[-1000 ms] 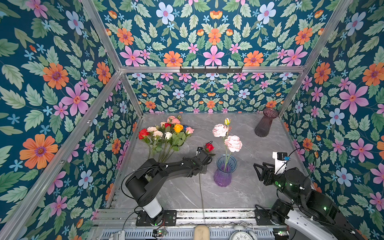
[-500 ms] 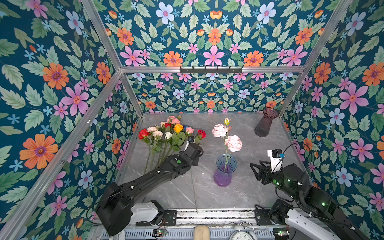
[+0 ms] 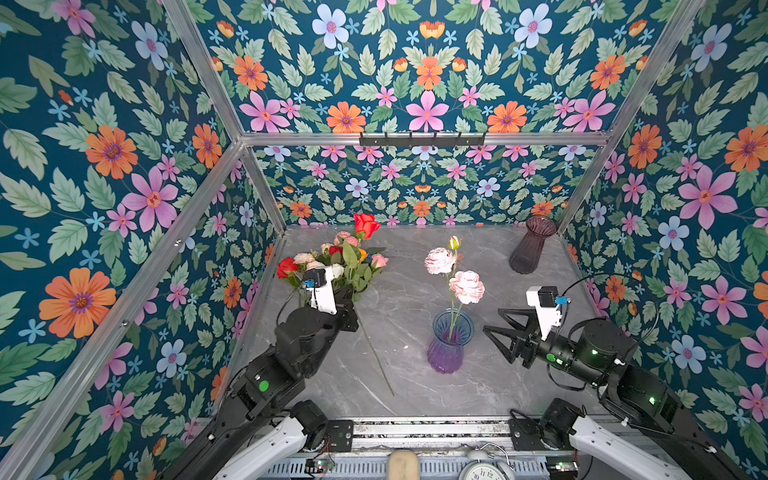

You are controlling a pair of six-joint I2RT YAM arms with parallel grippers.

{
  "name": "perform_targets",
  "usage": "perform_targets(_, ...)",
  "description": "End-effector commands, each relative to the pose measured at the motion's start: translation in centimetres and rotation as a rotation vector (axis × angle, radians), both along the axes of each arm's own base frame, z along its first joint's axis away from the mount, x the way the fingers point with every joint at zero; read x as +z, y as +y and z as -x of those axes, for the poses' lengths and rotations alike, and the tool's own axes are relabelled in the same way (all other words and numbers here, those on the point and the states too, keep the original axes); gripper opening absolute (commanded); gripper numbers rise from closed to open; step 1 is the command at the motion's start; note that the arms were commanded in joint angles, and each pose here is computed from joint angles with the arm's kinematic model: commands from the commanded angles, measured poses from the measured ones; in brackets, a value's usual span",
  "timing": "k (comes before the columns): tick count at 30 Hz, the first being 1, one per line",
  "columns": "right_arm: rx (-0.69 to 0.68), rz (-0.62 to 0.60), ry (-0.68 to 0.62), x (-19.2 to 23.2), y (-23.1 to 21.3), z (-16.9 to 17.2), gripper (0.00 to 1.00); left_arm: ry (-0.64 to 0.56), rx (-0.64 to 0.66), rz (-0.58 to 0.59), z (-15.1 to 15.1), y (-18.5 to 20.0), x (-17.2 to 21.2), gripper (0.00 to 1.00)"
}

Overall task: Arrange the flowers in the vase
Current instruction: 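Lift the red rose upright with the left gripper toward the vase, then grasp the red rose stem with the right gripper while the left gripper opens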

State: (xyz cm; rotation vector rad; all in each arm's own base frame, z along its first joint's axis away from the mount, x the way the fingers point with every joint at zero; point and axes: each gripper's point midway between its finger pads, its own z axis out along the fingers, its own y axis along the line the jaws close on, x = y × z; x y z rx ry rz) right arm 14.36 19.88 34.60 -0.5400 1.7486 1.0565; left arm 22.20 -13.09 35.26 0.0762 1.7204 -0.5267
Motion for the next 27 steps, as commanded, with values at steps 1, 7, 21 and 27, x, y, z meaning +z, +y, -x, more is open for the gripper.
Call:
perform_targets(1, 0.327, -0.146, -0.097, 4.3, 2.8, 4.5, 0.78, -0.119, -0.164, 0.110, 2.0, -1.8, 3.7, 0.00)
perform_targets(7, 0.529, -0.096, -0.070, 4.5, 6.3, 6.6, 0.76, -0.207, -0.298, 0.186, 4.0, -3.0, 6.3, 0.00)
perform_targets(21, 0.429, 0.217, 0.036, 0.3, 17.1, 0.7, 0.55, -0.279, -0.645, 0.298, 7.6, -7.6, 7.0, 0.00)
perform_targets(27, 0.442, 0.197, 0.043, 0.1, 18.8, 0.1, 0.39, -0.281, -0.654, 0.297, 7.8, -7.6, 7.1, 0.00)
